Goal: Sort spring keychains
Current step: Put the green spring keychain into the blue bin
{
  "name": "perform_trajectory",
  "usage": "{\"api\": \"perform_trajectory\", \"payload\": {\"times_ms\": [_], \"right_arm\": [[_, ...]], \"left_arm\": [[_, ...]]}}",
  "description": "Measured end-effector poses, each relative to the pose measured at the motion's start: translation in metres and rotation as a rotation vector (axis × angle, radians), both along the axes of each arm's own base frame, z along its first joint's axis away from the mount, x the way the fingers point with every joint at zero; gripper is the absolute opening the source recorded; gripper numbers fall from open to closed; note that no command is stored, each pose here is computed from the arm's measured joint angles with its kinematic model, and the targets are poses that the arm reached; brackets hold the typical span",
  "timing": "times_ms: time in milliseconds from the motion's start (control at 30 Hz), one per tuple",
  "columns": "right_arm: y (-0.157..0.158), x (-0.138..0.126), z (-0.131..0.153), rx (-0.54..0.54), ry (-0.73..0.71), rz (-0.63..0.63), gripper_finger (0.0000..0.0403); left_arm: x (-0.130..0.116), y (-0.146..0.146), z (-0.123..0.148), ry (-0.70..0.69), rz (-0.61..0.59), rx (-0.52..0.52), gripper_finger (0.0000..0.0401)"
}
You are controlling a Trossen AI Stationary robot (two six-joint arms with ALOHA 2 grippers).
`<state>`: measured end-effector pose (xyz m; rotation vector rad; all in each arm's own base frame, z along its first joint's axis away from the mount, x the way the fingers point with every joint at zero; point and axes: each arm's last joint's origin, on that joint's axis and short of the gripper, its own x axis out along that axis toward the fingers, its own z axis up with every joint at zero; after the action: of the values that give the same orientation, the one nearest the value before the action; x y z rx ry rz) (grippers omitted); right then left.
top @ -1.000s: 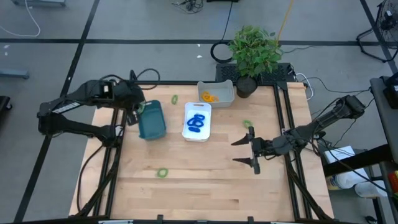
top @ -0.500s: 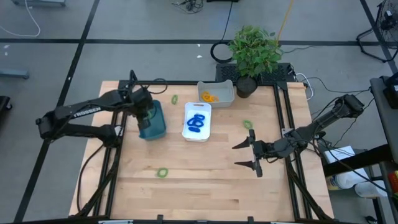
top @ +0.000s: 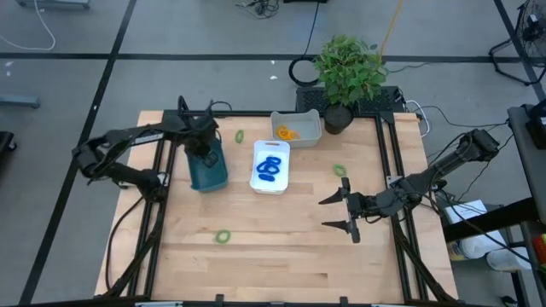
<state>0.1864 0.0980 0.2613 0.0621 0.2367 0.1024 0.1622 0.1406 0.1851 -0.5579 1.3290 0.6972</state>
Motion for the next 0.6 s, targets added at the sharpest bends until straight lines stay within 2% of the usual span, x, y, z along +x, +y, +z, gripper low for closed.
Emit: {"api": "perform_trajectory", "payload": {"times_ms": [200, 333, 600], "right_arm": [[0.0, 0.0, 0.0, -0.008, -0.001, 0.003, 0.027], [0.0, 0.0, -0.001, -0.011, 0.005, 0.003, 0.027], [0.0, 0.0, -0.002, -0.017, 0.014, 0.004, 0.027]], "left_arm": [[0.013, 0.008, -0.017, -0.004, 0.032, -0.009, 0.0013], [0.016, 0.008, -0.021, -0.03, 0.043, -0.051, 0.0023], [0.014, 0.007, -0.013, -0.056, 0.065, -0.021, 0.0154]]}}
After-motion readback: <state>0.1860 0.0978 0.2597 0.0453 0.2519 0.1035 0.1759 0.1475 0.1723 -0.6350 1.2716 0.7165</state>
